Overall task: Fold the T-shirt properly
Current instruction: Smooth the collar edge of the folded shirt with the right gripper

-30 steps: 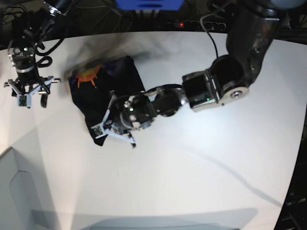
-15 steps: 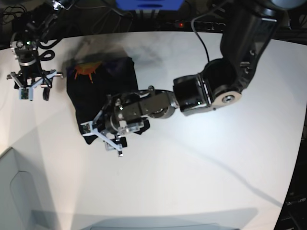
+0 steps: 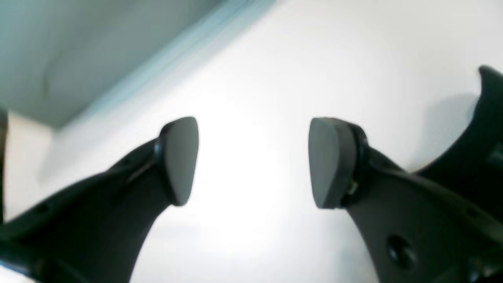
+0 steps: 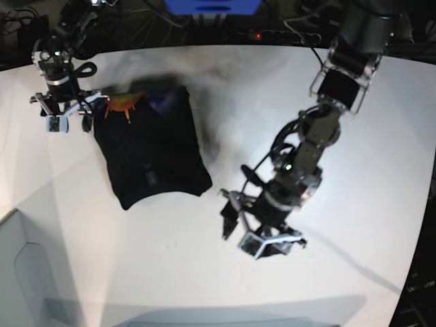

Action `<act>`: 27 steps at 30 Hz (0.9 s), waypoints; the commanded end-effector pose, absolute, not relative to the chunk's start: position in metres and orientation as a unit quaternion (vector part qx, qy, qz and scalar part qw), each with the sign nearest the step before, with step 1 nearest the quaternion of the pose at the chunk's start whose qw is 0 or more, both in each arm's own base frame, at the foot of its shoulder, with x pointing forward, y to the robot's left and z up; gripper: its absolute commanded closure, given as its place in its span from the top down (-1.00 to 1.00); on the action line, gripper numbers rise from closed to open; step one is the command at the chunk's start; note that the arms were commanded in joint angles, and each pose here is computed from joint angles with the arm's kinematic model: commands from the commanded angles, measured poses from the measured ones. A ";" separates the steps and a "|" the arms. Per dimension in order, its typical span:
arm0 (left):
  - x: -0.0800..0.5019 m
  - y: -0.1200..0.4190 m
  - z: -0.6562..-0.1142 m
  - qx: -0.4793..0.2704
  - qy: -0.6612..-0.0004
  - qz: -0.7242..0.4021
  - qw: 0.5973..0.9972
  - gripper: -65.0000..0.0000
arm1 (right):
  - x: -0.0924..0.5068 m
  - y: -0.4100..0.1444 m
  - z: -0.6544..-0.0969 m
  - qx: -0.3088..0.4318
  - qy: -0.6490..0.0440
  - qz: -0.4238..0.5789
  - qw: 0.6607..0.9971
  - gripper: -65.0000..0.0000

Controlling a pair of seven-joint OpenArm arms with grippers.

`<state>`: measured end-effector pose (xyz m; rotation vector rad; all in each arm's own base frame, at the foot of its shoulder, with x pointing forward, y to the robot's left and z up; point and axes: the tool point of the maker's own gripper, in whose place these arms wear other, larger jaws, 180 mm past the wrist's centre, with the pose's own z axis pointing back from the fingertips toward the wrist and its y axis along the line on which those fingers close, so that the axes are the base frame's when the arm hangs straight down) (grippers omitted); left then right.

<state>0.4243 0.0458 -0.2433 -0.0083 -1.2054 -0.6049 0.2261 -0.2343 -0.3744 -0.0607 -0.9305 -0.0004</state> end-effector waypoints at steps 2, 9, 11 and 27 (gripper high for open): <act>0.418 0.084 -0.231 0.011 -0.579 -0.240 0.779 0.30 | 0.234 -0.230 -0.359 -0.029 -0.475 0.011 0.880 0.04; 0.361 0.198 -0.284 0.069 -0.522 -0.111 0.843 0.30 | 0.223 -0.197 -0.373 0.008 -0.455 0.036 0.890 0.04; 0.346 0.219 -0.297 0.083 -0.504 -0.088 0.855 0.30 | 0.217 -0.191 -0.377 0.015 -0.447 0.041 0.894 0.04; 0.267 0.248 -0.354 0.091 -0.423 -0.018 0.901 0.30 | 0.252 -0.157 -0.297 0.054 -0.559 0.068 0.825 -0.05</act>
